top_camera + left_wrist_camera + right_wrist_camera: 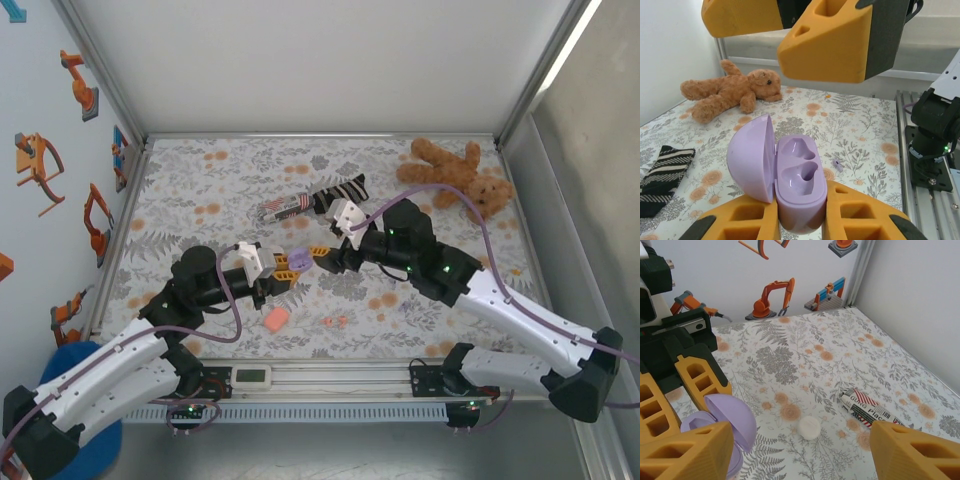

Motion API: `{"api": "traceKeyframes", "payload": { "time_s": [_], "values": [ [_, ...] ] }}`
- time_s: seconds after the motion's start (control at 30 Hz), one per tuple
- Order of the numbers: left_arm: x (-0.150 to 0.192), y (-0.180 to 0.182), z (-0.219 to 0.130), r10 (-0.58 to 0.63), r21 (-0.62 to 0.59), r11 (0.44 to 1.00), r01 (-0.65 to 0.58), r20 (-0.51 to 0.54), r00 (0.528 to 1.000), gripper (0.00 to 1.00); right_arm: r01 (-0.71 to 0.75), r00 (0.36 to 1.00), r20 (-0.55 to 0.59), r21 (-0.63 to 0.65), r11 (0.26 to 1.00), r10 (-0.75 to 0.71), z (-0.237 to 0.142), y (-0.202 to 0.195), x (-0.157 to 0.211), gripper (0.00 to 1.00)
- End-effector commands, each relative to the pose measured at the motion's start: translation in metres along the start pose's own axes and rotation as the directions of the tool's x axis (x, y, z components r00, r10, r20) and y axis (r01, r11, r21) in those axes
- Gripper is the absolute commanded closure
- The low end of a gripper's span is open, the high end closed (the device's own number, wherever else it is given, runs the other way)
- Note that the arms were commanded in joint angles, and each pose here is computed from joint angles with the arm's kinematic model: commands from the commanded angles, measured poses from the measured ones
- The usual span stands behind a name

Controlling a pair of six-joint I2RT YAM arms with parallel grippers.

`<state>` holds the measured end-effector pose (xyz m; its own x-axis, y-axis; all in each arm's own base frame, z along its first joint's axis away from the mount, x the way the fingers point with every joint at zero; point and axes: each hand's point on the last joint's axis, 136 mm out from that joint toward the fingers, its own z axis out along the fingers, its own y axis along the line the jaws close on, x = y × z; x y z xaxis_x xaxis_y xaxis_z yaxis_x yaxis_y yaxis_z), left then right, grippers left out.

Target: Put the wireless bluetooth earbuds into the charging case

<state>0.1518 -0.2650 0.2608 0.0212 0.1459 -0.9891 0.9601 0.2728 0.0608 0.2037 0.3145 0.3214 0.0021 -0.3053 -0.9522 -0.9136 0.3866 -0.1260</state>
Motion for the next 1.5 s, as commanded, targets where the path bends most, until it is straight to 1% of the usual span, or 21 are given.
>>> {"api": "traceKeyframes", "payload": {
  "time_s": [0.0, 0.2, 0.33, 0.43, 0.57, 0.63, 0.7, 0.8, 0.9, 1.0, 1.1, 1.2, 1.47],
  "values": [
    [-0.013, 0.001, -0.003, 0.019, -0.015, 1.000, -0.019, 0.024, 1.000, 1.00, -0.030, 0.999, 0.030, 0.053, 0.998, 0.028, -0.010, -0.011, -0.011, 0.29],
    [-0.013, 0.000, -0.006, 0.011, -0.022, 1.000, -0.010, 0.028, 1.000, 1.00, -0.093, 0.996, -0.006, 0.119, 0.988, 0.094, -0.012, -0.026, 0.001, 0.29],
    [-0.014, -0.001, -0.008, 0.008, -0.022, 1.000, -0.007, 0.038, 0.999, 1.00, -0.171, 0.982, -0.052, 0.166, 0.971, 0.182, -0.013, -0.041, 0.018, 0.28],
    [-0.015, -0.001, -0.011, 0.010, -0.028, 1.000, -0.009, 0.047, 0.999, 1.00, -0.260, 0.954, -0.096, 0.199, 0.945, 0.283, -0.016, -0.054, 0.035, 0.29],
    [-0.017, -0.003, -0.014, 0.019, -0.031, 0.999, -0.017, 0.062, 0.998, 1.00, -0.389, 0.891, -0.142, 0.251, 0.887, 0.431, -0.022, -0.070, 0.062, 0.30],
    [-0.018, -0.003, -0.015, 0.022, -0.031, 0.999, -0.020, 0.068, 0.997, 1.00, -0.447, 0.848, -0.169, 0.280, 0.850, 0.502, -0.025, -0.076, 0.078, 0.30],
    [-0.018, -0.004, -0.016, 0.023, -0.031, 0.999, -0.021, 0.070, 0.997, 1.00, -0.506, 0.791, -0.207, 0.308, 0.806, 0.576, -0.029, -0.080, 0.097, 0.30],
    [-0.019, -0.004, -0.017, 0.026, -0.030, 0.999, -0.024, 0.072, 0.997, 1.00, -0.594, 0.680, -0.261, 0.353, 0.723, 0.685, -0.037, -0.085, 0.130, 0.30],
    [-0.019, -0.005, -0.017, 0.025, -0.030, 0.999, -0.023, 0.068, 0.997, 1.00, -0.669, 0.553, -0.286, 0.408, 0.621, 0.783, -0.045, -0.089, 0.167, 0.34],
    [-0.019, -0.006, -0.018, 0.026, -0.028, 0.999, -0.024, 0.069, 0.997, 1.00, -0.679, 0.427, -0.309, 0.511, 0.527, 0.850, -0.058, -0.091, 0.207, 0.34],
    [-0.020, -0.005, -0.019, 0.027, -0.031, 0.999, -0.025, 0.072, 0.997, 1.00, -0.646, 0.320, -0.347, 0.601, 0.471, 0.882, -0.070, -0.087, 0.241, 0.35],
    [-0.020, -0.006, -0.019, 0.027, -0.030, 0.999, -0.025, 0.071, 0.997, 1.00, -0.644, 0.265, -0.366, 0.621, 0.446, 0.892, -0.071, -0.080, 0.258, 0.36],
    [-0.019, -0.006, -0.021, 0.018, -0.034, 0.999, -0.016, 0.064, 0.998, 1.00, -0.606, 0.194, -0.377, 0.680, 0.413, 0.906, -0.079, -0.076, 0.283, 0.37]
  ]
}}
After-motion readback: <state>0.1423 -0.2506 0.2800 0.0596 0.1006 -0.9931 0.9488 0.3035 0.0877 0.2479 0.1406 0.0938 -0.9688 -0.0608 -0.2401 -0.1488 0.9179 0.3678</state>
